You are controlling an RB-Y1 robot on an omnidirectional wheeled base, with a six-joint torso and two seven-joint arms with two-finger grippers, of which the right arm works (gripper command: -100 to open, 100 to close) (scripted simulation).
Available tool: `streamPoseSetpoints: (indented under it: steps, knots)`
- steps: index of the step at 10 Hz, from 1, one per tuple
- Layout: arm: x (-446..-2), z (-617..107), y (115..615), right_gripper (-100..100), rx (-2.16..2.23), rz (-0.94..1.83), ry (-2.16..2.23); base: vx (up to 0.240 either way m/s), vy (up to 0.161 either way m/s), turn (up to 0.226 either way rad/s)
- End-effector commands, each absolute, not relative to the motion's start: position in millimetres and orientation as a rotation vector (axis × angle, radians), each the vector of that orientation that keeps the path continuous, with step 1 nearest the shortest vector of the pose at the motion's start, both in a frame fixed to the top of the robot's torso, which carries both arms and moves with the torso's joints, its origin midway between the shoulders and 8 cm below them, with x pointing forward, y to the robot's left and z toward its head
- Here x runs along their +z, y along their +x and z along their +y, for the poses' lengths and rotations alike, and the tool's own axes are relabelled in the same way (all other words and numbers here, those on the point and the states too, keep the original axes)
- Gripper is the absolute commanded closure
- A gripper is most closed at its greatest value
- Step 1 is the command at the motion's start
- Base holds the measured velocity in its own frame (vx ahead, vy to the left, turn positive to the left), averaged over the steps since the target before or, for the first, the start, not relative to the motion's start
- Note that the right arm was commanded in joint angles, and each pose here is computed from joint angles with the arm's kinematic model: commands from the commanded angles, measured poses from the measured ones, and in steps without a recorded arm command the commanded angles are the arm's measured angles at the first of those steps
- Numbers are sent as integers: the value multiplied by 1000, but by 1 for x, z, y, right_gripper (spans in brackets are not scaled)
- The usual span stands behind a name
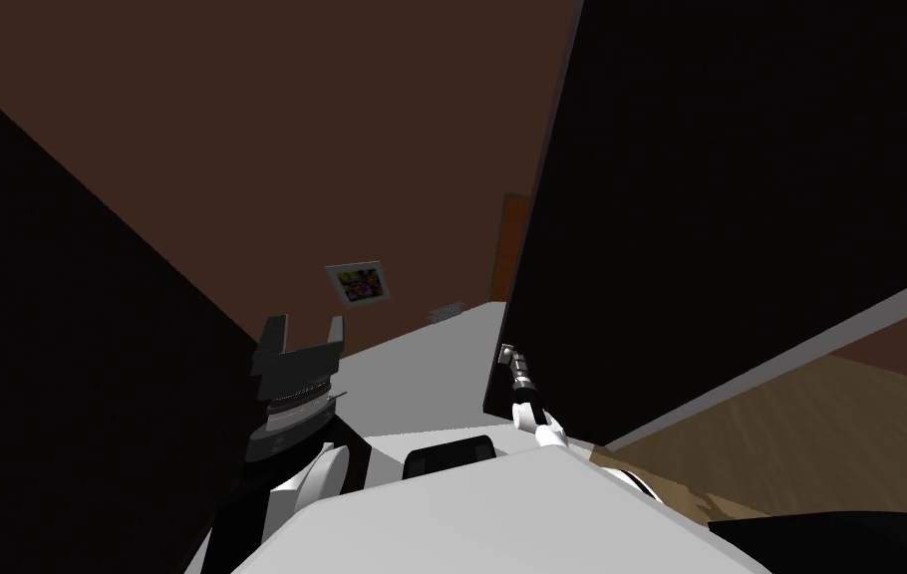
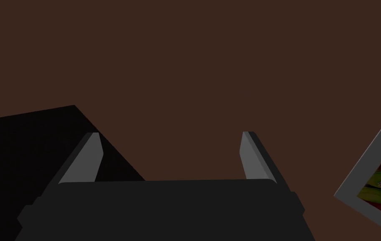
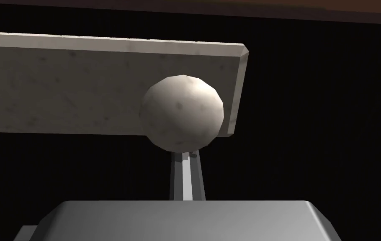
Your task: Push the door open
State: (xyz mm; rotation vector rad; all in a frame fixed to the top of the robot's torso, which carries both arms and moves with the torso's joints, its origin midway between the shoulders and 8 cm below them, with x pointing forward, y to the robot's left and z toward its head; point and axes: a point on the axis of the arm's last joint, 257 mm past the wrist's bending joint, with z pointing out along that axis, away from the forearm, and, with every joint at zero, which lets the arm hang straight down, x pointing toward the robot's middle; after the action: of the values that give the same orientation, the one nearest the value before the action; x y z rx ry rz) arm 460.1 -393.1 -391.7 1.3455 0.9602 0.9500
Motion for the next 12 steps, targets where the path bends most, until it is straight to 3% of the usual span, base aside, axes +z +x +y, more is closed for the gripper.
streamPoseSetpoints:
  steps: [1,5,10,12]
  knots:
    - [-389,-380,465,-100,948,976,1325,-71,17,-128]
    - [-389,-346,473,-100,962,996,1310,-197,26,-74]
    - [-391,-295,480,-100,1003,1003,1327,-111,-1,-44]
    - [-387,-321,480,-100,972,1007,1300,27,0,14]
